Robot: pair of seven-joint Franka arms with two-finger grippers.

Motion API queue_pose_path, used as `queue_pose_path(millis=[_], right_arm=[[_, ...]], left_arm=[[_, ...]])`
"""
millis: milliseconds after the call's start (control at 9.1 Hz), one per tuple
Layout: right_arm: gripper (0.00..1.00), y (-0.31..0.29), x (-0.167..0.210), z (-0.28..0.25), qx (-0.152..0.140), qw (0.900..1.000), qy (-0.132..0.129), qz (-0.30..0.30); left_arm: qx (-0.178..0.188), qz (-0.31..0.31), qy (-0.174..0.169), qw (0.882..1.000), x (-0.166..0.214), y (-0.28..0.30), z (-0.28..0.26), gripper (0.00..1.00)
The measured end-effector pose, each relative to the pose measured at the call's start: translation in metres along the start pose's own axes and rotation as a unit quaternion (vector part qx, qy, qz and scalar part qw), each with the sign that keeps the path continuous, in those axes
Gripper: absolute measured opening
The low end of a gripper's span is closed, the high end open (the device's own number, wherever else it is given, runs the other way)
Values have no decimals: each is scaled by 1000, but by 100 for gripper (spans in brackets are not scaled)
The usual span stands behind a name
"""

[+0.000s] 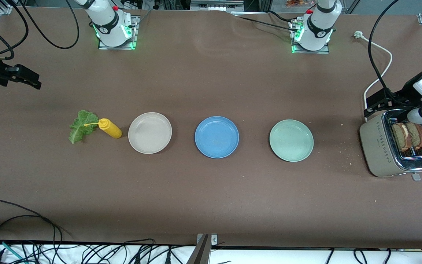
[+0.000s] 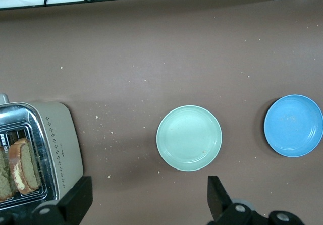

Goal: Make sandwich in blue plate with both arms
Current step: 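Move the left gripper toward the toaster above the bread slices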

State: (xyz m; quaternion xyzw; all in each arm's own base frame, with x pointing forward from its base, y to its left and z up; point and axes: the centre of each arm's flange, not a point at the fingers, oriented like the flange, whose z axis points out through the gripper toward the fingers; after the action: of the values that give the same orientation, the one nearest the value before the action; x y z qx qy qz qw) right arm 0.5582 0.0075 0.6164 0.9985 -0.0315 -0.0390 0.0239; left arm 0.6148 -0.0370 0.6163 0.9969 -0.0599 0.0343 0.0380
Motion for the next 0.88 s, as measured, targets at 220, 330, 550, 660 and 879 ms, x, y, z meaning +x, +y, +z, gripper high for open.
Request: queue_pose_path(millis=[220, 330, 550, 660, 879], right_arm=[[100, 0, 0, -1, 0, 1000, 2, 4], [100, 0, 0, -2, 0, 1000, 4, 8], [100, -2, 0, -3, 1, 1000, 7, 8], [100, -4, 0, -4, 1, 1000, 9, 7], [100, -6, 0, -4, 3, 1000, 10, 6]], left_arm=[[0, 0, 0, 1000, 0, 0, 0, 100], [0, 0, 0, 1000, 0, 0, 0, 100], [0, 0, 0, 1000, 0, 0, 0, 100], [0, 0, 0, 1000, 0, 0, 0, 100], [0, 0, 0, 1000, 0, 0, 0, 100]])
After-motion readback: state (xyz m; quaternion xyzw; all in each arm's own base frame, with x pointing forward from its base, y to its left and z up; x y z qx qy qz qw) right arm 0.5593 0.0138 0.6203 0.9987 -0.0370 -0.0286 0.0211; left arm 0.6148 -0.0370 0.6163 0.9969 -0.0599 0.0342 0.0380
